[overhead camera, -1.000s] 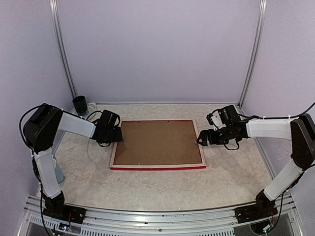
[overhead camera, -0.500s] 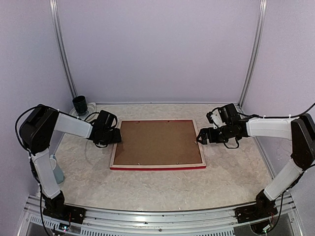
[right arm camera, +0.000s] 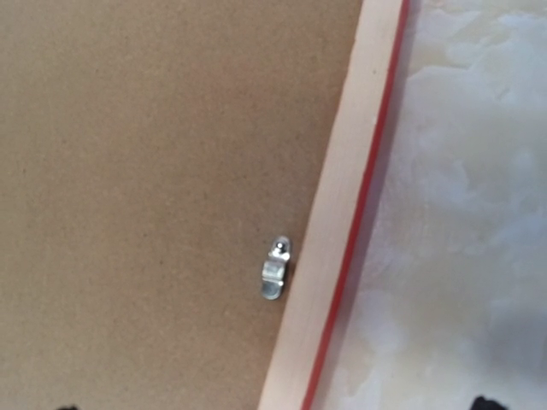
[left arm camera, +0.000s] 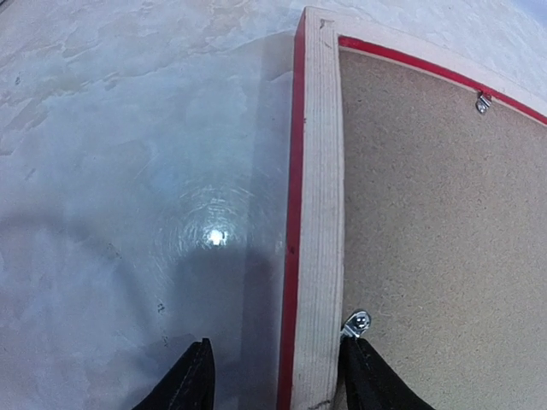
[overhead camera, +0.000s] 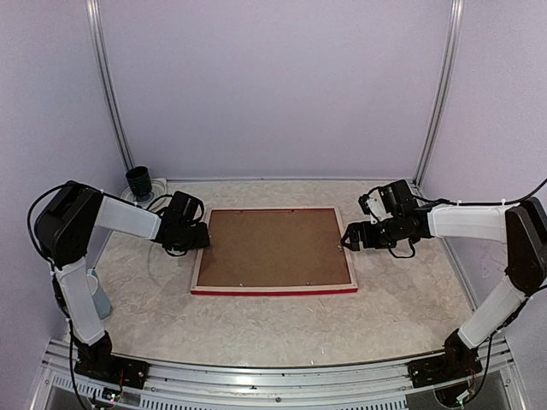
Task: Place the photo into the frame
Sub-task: Press the fastener onto the backboard.
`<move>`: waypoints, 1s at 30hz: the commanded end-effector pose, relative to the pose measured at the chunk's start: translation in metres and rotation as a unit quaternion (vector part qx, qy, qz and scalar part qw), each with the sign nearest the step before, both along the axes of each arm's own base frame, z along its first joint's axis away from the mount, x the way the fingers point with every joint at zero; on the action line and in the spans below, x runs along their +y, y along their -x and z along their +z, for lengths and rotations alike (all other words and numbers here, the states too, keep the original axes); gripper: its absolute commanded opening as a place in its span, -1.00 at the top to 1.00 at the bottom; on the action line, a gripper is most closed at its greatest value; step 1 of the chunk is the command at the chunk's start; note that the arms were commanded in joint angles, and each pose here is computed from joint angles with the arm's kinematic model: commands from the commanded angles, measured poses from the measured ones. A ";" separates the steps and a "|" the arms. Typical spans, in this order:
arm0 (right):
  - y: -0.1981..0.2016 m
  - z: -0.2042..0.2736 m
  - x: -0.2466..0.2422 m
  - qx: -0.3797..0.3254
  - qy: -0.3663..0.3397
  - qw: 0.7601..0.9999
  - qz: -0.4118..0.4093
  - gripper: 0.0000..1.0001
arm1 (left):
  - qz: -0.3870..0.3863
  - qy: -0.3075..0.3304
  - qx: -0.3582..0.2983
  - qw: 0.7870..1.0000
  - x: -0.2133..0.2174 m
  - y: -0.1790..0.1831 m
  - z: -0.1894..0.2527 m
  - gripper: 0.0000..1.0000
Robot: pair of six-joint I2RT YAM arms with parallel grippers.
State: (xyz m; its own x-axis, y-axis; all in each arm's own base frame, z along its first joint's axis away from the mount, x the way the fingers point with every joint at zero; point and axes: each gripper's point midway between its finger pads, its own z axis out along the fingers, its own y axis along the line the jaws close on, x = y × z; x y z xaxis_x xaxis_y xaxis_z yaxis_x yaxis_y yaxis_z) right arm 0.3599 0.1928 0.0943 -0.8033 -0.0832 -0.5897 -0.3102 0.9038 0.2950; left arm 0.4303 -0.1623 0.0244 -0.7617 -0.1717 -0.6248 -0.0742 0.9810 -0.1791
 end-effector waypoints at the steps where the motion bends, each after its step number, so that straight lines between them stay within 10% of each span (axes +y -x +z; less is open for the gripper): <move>1: -0.004 0.006 0.006 -0.011 -0.008 1.000 0.005 -0.98 | 0.009 -0.035 0.037 0.999 0.015 0.007 -0.029 0.08; 12: -0.006 -0.002 0.006 -0.003 -0.003 1.000 0.005 -0.98 | 0.022 -0.045 0.049 0.998 0.022 0.012 -0.044 0.59; 30: -0.059 -0.043 0.011 0.007 0.060 0.998 -0.025 -0.45 | 0.021 -0.007 0.008 1.000 0.015 0.006 -0.017 0.43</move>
State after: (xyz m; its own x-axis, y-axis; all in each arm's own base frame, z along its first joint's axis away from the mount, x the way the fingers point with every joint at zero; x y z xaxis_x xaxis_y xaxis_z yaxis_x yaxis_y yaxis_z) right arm 0.3934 0.1965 0.0491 -0.8406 -0.1068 -0.5310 -0.2602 0.9395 0.2229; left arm 0.4431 -0.1650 0.0261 -0.7133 -0.2100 -0.6686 -0.0818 0.9725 -0.2181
